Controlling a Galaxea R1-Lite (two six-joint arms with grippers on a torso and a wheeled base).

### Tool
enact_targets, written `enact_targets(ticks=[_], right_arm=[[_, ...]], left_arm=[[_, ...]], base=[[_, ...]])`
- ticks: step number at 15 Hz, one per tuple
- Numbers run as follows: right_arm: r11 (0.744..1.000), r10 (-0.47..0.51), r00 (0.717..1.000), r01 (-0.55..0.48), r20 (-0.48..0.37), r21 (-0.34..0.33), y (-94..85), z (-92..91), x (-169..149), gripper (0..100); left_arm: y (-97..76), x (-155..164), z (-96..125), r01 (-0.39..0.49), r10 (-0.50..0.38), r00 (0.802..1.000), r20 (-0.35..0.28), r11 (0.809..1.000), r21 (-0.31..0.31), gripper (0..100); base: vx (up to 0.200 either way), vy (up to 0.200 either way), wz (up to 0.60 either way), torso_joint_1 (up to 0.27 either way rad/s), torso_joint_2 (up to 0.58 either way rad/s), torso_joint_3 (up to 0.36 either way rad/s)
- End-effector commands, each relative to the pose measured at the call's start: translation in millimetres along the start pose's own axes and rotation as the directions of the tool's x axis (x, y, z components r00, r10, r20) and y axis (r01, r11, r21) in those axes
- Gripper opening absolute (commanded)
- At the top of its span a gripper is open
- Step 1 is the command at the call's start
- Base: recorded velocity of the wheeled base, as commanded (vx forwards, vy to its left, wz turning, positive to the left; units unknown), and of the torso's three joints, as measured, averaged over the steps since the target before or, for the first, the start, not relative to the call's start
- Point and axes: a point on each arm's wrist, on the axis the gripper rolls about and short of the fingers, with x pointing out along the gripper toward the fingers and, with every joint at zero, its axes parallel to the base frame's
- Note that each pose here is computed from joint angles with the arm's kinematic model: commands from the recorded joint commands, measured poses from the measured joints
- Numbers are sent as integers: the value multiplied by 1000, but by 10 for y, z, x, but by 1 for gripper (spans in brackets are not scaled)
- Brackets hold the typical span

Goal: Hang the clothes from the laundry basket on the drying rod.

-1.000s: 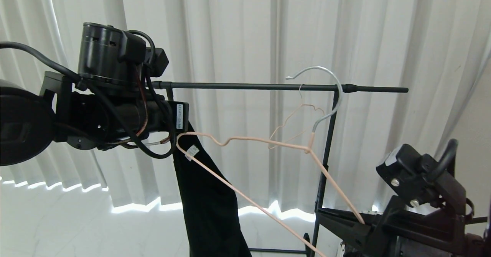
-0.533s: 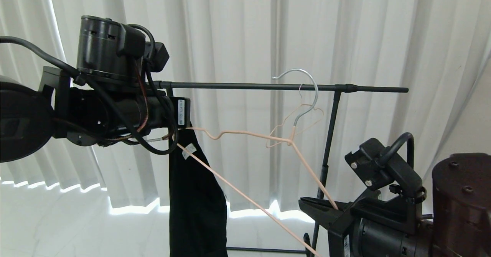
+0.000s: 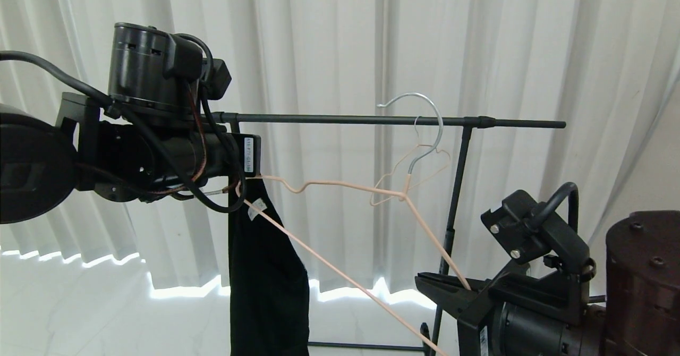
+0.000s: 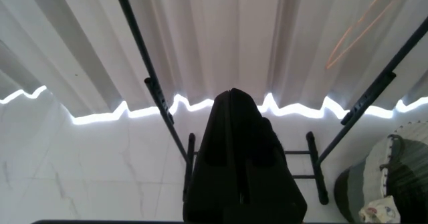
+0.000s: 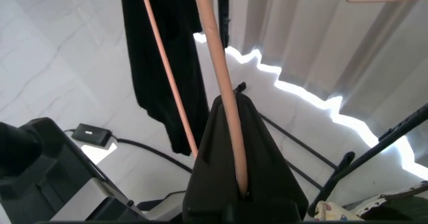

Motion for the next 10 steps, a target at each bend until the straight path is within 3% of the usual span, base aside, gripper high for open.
enact_targets(ticks=[1,10], right_arm=[[1000,5,1000,-5,6,1,4,10,-20,0],[999,-40,999,40,2,12,-69,40,100,0]], left_arm=[[11,-7,-6,-4,4,1000,-1,1000,1,0],[-1,-24,-2,0,0,1000,2,1000,1,0]], base=[[0,0,0,0,0,0],[0,0,0,0,0,0]])
